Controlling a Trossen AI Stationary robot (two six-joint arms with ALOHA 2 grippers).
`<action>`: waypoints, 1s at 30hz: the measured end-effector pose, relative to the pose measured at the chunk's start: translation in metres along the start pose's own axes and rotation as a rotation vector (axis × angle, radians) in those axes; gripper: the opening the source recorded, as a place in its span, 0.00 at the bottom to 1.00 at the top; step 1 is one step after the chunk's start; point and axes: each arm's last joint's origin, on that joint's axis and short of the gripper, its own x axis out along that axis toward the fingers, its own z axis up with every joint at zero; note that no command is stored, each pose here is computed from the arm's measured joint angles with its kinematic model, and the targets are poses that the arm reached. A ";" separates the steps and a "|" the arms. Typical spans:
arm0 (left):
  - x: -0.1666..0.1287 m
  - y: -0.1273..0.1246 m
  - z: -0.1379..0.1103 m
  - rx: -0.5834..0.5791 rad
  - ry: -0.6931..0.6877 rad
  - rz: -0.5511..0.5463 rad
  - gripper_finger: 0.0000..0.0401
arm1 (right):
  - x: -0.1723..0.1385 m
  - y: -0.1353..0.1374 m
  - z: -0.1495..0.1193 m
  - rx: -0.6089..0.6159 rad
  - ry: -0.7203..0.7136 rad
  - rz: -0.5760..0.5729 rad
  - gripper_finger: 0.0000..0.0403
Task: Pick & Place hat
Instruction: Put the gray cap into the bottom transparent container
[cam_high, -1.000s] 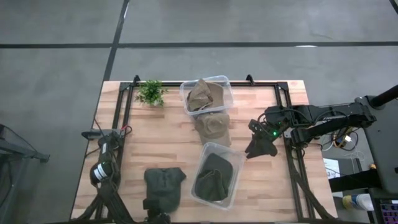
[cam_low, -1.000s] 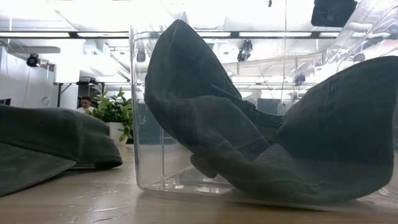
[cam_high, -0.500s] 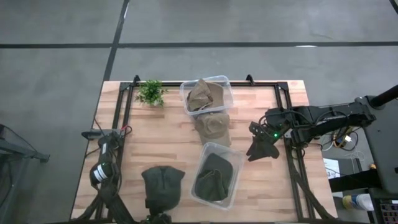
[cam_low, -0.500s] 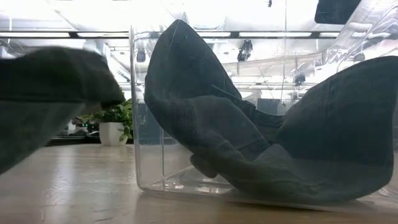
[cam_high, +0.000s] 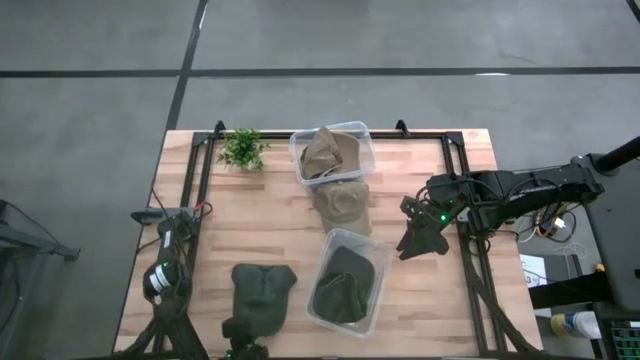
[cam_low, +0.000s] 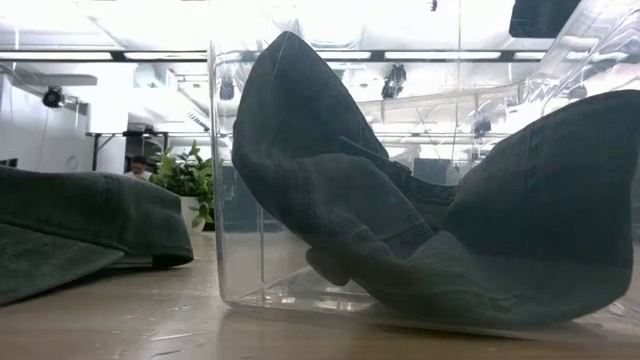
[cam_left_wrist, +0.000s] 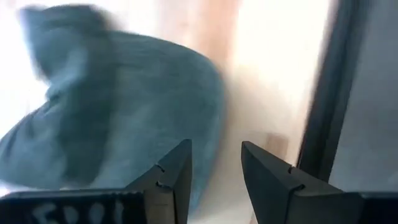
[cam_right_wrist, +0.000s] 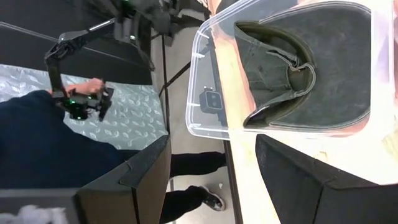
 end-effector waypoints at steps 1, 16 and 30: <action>-0.007 0.006 0.006 -0.084 0.008 0.008 0.33 | 0.000 0.000 0.000 0.002 0.000 0.000 0.57; -0.103 0.016 0.060 -1.184 -0.257 -0.676 0.33 | 0.001 0.000 0.001 -0.063 -0.012 -0.002 0.57; -0.084 -0.037 0.009 -1.484 -0.714 -1.055 0.33 | 0.000 0.008 0.006 -0.017 -0.056 0.078 0.57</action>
